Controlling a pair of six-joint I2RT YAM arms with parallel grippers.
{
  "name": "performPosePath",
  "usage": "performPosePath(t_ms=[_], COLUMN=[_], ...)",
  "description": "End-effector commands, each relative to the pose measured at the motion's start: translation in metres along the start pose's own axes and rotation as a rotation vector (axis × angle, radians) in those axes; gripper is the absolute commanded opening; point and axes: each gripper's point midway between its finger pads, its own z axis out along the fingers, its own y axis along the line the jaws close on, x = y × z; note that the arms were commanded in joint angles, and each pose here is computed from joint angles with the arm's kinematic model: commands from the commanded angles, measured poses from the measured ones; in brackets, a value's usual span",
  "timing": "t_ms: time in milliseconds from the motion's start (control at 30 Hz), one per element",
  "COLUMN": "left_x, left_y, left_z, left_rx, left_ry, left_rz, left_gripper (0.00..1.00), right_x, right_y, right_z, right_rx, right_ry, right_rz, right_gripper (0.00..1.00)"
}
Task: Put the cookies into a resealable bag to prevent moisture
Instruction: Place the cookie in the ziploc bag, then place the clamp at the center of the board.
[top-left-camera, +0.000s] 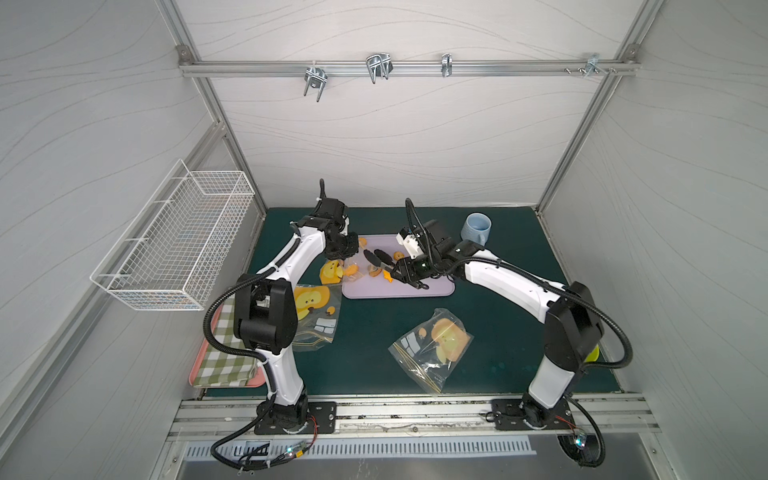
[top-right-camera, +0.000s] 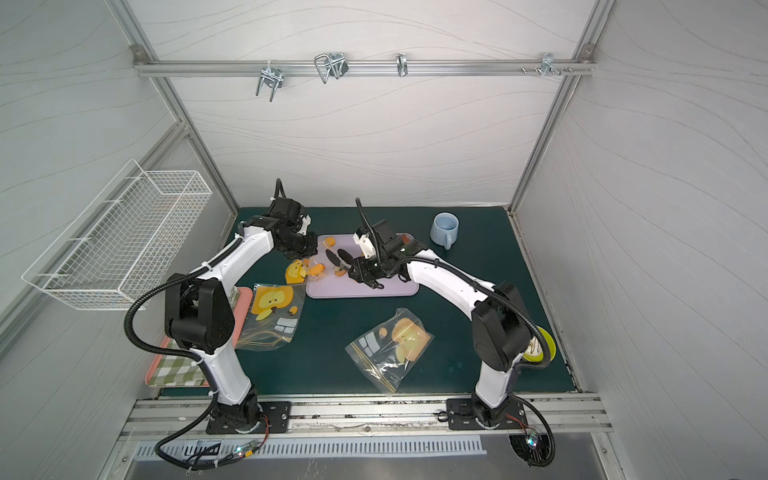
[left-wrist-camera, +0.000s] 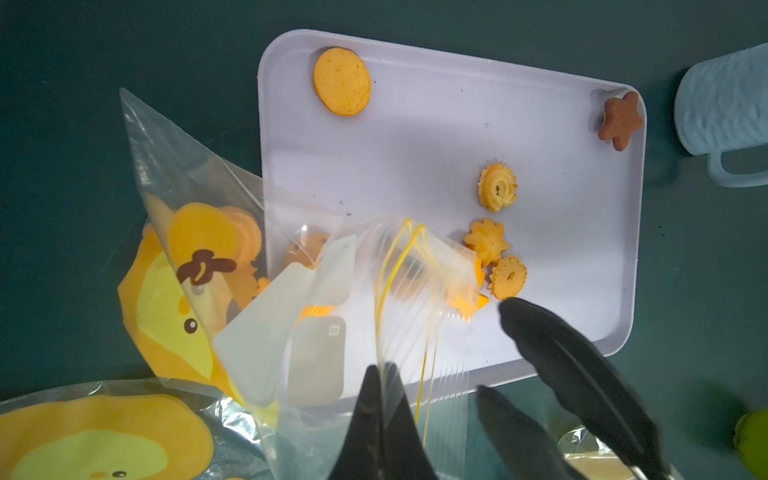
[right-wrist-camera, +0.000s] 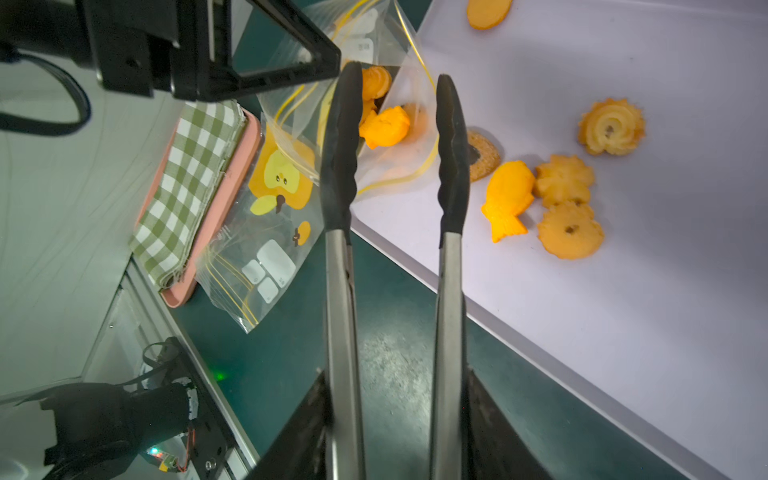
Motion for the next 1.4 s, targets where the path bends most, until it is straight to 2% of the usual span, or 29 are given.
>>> performPosePath(t_ms=[0,200,300,467,1100,1267,1367], left_x=[-0.010,-0.012,-0.012,-0.013,-0.014,-0.016,-0.016], left_y=[-0.004,-0.007,-0.008,-0.010,-0.012,-0.012,-0.012], left_z=[-0.012,-0.015,-0.017,-0.021,-0.031,-0.035,-0.036], left_rx=[0.024,0.040,0.043,0.050,0.055,0.051,0.049], left_ry=[-0.049,-0.062,-0.067,-0.073,-0.096,-0.108,-0.112], left_rz=[-0.007,-0.009,-0.010,-0.011,-0.005,-0.003,-0.004], left_gripper=[0.00,0.00,0.00,0.00,0.00,0.00,0.00], right_x=[-0.009,0.038,0.058,0.090,0.174,0.191,0.194], right_y=[-0.012,-0.087,-0.110,-0.160,-0.223,-0.227,-0.229], right_z=[-0.047,-0.086,-0.096,-0.116,-0.078,-0.074,-0.073], right_rx=[0.116,0.386,0.440,0.652,0.718,0.704,0.701], right_ry=[-0.151,-0.126,-0.113,-0.053,0.296,0.362,0.380], right_rz=[-0.027,0.009,0.032,0.171,0.412,0.468,0.485], right_gripper=[0.47,0.47,0.47,0.44,0.48,0.57,0.66])
